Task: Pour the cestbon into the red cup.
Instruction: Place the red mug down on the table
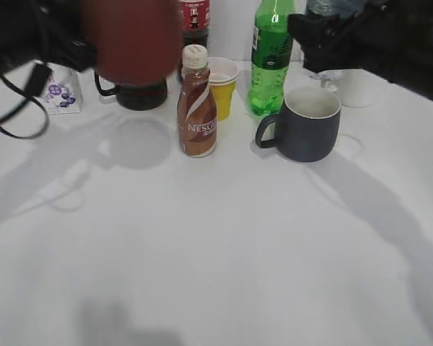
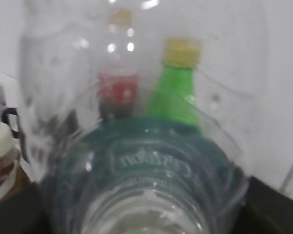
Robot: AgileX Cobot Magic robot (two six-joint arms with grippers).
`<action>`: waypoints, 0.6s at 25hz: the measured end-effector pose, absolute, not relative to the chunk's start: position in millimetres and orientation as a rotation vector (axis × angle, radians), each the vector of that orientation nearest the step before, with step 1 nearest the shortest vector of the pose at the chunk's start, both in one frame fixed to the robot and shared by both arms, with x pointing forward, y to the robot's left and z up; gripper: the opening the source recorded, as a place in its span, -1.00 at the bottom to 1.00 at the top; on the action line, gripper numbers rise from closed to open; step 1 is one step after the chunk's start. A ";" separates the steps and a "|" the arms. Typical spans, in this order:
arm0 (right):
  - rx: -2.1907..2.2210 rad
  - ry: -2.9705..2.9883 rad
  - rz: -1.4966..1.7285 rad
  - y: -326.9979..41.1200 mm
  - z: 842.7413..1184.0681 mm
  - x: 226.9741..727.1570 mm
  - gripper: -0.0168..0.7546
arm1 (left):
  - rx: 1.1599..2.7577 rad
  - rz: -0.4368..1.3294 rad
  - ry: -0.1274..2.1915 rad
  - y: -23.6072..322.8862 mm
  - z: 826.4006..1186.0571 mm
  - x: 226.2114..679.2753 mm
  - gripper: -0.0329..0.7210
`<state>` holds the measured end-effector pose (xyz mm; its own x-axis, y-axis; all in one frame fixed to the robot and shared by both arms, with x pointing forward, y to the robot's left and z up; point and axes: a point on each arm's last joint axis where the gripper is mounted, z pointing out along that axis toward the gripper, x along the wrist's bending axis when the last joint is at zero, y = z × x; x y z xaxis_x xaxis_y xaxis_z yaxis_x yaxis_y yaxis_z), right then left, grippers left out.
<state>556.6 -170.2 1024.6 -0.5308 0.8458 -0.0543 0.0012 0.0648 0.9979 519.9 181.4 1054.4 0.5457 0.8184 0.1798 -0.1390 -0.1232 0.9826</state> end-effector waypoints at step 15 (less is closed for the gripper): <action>1.173 1.586 1.350 -206.3 1050.7 543.6 0.26 | 1.511 0.958 0.964 229.3 1025.6 544.9 -0.76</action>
